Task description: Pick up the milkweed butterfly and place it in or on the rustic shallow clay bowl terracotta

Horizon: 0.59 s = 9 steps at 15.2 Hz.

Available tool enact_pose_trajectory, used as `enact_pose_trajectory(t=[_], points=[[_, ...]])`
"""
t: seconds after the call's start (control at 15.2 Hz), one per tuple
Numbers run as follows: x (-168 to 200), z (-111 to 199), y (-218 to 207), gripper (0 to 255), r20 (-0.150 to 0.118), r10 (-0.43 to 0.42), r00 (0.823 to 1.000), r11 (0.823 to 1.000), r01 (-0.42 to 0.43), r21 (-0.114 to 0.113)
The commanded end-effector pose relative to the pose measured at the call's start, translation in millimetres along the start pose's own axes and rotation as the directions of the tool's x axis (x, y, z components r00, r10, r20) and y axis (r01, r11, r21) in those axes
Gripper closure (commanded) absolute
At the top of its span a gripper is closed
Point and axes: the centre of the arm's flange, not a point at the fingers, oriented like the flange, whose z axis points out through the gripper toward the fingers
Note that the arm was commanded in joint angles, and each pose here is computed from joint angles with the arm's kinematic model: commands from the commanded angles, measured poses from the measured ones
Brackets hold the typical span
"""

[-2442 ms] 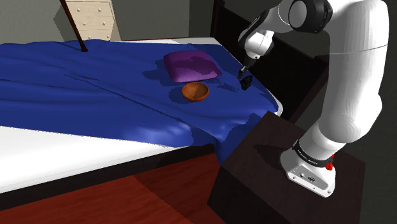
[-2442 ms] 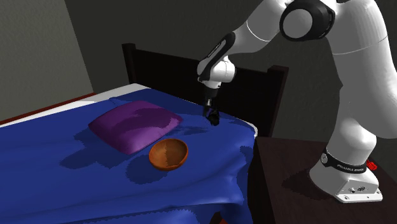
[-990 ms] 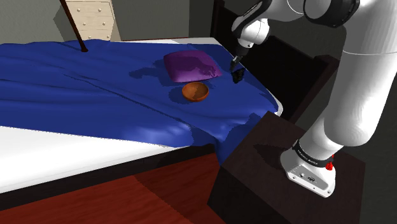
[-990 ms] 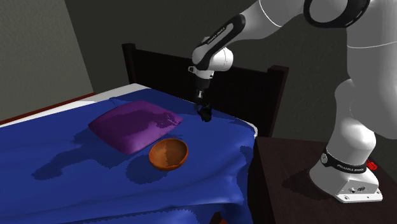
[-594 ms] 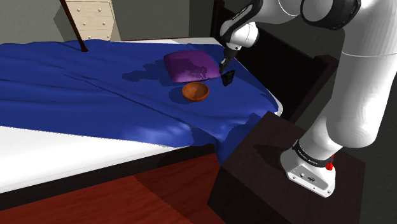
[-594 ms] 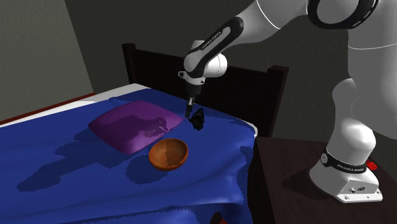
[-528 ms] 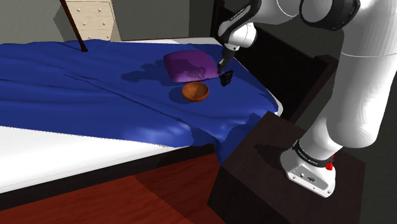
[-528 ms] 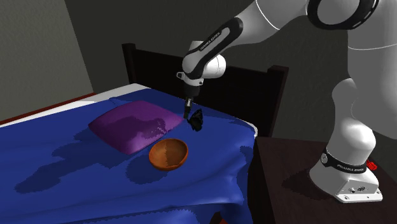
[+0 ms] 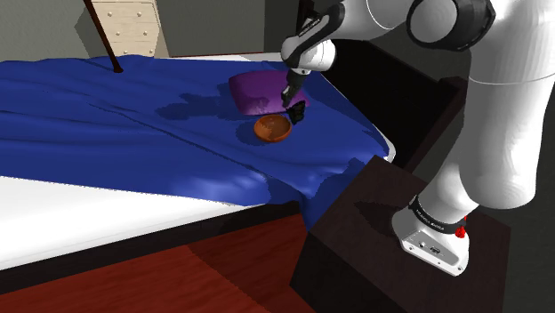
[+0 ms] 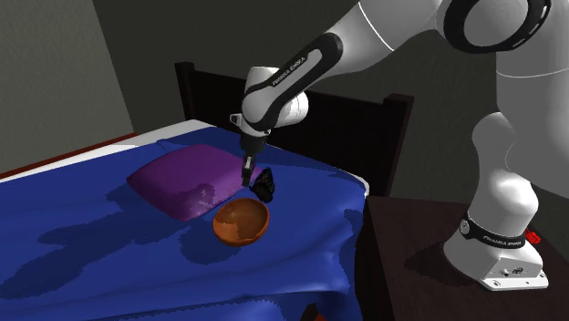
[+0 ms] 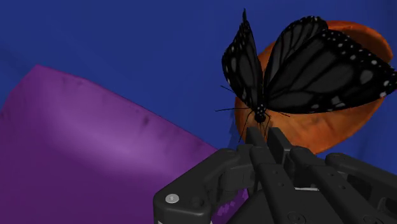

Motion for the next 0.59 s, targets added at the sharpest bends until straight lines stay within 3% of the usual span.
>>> enact_pose_trajectory(t=[0.0,0.26,0.53], points=[[14,8,-22,255,0.000,0.002,1.000,1.000,-0.002,0.000],[45,23,-71,255,0.000,0.002,1.000,1.000,-0.002,0.000],[41,44,-69,255,0.000,0.002,1.000,1.000,-0.002,0.000]])
